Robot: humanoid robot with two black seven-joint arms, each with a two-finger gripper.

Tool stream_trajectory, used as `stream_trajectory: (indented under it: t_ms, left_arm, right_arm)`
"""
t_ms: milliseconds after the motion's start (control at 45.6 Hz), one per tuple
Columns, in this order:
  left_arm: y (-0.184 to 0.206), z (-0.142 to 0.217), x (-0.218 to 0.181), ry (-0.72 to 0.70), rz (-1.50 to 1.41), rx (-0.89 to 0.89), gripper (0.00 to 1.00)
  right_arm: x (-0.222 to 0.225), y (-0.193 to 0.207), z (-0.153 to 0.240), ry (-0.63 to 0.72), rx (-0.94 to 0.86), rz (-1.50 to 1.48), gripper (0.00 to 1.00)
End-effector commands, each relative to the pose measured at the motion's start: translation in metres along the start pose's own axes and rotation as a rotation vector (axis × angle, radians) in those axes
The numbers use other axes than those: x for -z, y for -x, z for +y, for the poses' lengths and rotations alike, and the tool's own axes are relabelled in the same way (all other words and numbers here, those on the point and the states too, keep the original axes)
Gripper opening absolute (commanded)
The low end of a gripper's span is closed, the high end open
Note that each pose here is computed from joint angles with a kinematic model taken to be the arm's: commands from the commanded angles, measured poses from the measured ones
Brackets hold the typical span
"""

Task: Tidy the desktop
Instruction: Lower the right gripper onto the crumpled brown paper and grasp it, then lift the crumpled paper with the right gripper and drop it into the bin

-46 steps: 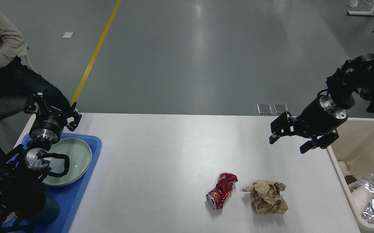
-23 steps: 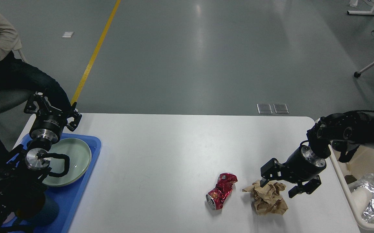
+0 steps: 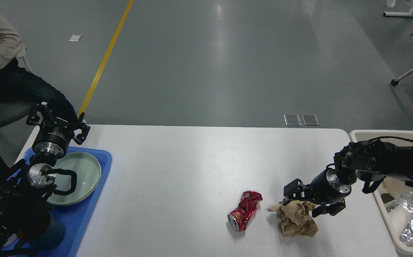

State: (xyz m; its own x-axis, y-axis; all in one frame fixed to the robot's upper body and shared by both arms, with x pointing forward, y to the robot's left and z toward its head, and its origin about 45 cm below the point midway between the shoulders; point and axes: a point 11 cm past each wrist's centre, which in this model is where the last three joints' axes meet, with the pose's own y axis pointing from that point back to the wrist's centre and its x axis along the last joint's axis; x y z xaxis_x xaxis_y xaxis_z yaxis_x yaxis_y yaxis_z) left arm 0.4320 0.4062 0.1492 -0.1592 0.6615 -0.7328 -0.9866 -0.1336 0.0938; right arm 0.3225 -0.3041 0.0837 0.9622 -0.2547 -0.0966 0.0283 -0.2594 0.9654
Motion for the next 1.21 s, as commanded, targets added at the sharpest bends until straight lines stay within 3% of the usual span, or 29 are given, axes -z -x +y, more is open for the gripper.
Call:
stream_trajectory:
  t_ms: [0,132,175,241,351,548,723,877,1184]
  left_arm:
    - [0.000,0.000,0.000,0.000,0.000,0.000,0.96]
    - [0.000,0.000,0.000,0.000,0.000,-0.001,0.96]
    - [0.000,0.000,0.000,0.000,0.000,0.000,0.96]
    - [0.000,0.000,0.000,0.000,0.000,0.000,0.96]
    - [0.000,0.000,0.000,0.000,0.000,0.000,0.96]
    - [0.000,0.000,0.000,0.000,0.000,0.000,0.96]
    - [0.000,0.000,0.000,0.001,0.000,0.000,0.96]
    - [0.000,0.000,0.000,0.000,0.000,0.000,0.96]
    - [0.000,0.000,0.000,0.000,0.000,0.000,0.96]
  right_arm:
    - [0.000,0.002,-0.008,-0.014,-0.026,-0.008,1.00]
    - [0.004,0.003,-0.022,-0.024,-0.093,0.006,0.96]
    - [0.007,0.002,-0.024,-0.024,-0.119,0.014,0.89]
    - [0.005,0.007,-0.032,-0.020,-0.122,0.017,0.62]
    - [-0.002,0.013,-0.034,-0.006,-0.101,0.015,0.01]
    - [-0.006,0.003,-0.020,-0.019,-0.110,-0.017,0.00]
    - [-0.018,-0.027,0.031,-0.030,-0.206,-0.057,0.00]
    - [-0.024,-0.052,0.097,-0.069,-0.282,-0.100,0.00]
    - [-0.022,-0.078,0.285,-0.248,-0.446,-0.142,0.00]
